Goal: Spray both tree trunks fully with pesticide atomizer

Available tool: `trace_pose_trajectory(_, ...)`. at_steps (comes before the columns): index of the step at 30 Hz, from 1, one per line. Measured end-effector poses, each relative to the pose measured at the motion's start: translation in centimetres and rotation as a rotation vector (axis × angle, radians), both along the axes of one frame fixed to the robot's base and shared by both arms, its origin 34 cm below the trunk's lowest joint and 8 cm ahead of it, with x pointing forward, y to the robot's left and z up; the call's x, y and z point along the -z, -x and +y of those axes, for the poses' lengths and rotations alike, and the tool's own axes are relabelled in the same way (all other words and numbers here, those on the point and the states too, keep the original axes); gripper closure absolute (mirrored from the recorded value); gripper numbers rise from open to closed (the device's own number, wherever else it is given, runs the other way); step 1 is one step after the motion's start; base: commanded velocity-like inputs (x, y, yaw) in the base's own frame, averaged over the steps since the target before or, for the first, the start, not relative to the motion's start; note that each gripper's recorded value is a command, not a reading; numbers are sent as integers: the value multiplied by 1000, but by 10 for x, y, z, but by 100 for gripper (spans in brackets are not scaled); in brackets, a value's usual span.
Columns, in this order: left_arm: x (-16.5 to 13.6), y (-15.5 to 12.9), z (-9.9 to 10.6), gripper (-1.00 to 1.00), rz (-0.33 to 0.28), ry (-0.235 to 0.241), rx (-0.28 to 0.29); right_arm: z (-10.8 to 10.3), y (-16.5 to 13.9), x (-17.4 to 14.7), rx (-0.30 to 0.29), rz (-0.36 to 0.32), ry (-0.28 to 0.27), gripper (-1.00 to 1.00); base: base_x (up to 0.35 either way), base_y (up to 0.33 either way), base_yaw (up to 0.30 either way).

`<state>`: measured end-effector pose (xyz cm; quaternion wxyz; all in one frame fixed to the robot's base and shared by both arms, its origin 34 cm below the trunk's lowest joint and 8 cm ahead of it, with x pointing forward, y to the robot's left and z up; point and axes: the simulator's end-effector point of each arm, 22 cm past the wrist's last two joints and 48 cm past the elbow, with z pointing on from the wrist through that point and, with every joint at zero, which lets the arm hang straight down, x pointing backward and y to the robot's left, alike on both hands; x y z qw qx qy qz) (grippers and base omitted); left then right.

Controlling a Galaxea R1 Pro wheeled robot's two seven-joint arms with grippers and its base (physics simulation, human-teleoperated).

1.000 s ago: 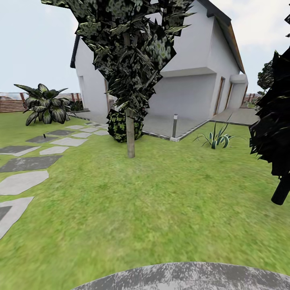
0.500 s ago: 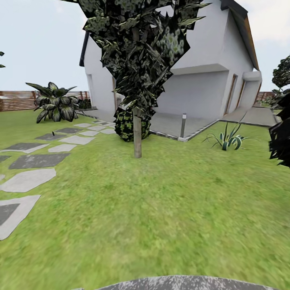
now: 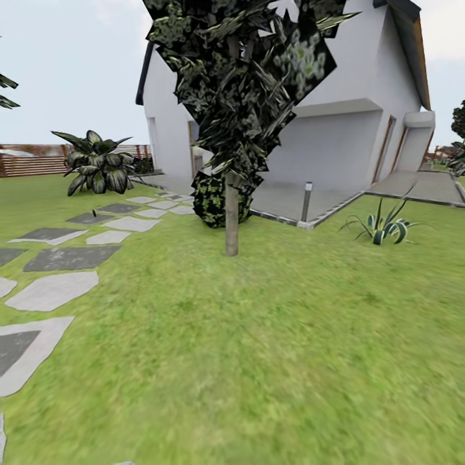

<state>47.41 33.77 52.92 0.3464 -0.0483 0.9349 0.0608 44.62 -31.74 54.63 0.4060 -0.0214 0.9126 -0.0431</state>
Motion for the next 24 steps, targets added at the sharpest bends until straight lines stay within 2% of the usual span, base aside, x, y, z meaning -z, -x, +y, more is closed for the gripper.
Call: trace_pose_trajectory(24, 6, 6, 1, -100, 19, -1, -1, 6, 6, 7, -3, 21, -7, -100, 274, 213, 143)
